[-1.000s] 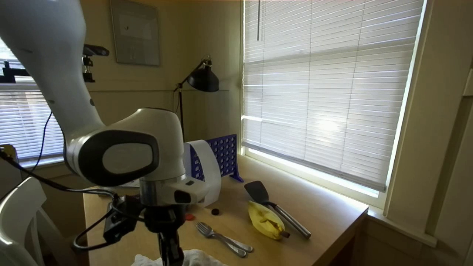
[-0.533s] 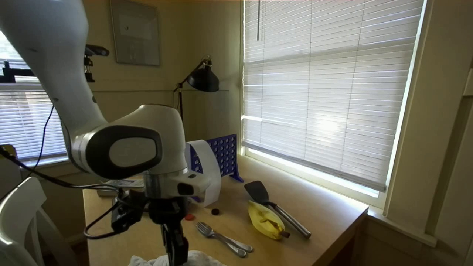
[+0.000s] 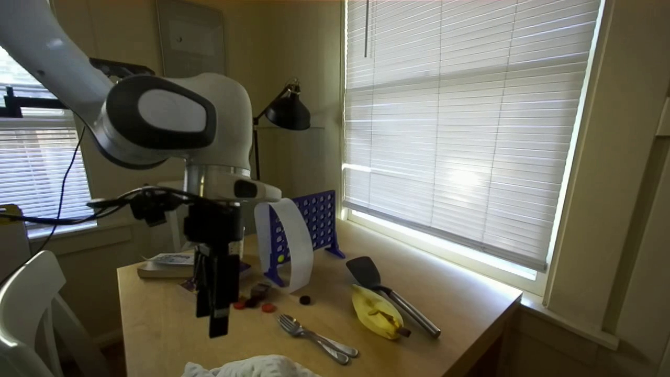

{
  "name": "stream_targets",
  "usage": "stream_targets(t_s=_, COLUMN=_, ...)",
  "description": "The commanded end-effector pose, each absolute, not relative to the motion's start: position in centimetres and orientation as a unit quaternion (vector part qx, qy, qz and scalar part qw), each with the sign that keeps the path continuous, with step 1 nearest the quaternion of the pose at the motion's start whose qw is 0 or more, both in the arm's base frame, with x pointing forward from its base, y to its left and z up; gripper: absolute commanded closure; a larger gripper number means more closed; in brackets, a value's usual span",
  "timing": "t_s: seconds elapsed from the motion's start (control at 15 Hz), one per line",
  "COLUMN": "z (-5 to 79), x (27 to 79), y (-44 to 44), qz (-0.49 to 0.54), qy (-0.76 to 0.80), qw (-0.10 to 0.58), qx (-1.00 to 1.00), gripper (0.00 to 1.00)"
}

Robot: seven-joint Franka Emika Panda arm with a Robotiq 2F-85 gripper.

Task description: Remove the white towel from the top of the blue gameboard.

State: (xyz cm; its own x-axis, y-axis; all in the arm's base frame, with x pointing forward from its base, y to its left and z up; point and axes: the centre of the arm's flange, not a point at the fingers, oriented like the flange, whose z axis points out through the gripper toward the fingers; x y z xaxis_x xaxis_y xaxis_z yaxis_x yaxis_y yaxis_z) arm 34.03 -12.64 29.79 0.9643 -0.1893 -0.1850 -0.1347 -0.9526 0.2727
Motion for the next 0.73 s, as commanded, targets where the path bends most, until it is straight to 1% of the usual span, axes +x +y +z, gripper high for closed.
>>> stream_targets(t_s=0.0, z=37.9, x=31.5, y=-9.7, qz=-0.122, qy=-0.065, qw=0.144, qx=0.98, gripper=0.0)
stream_targets(t_s=0.2, z=43.4, x=31.0, y=-6.8, qz=-0.084, qy=-0.039, qw=0.15, qx=0.984, gripper=0.0)
stream_targets(t_s=0.27, z=38.8, x=32.5, y=-8.8, qz=-0.109, qy=-0.055, qw=0.159, qx=0.98, gripper=0.0)
stream_targets(t_s=0.4, z=41.9, x=31.8, y=-7.4, qz=-0.085, qy=-0.045, qw=0.162, qx=0.982, gripper=0.0)
stream_targets(t_s=0.67, z=42.6, x=31.4, y=-7.2, qz=-0.077, qy=-0.042, qw=0.163, qx=0.983, gripper=0.0)
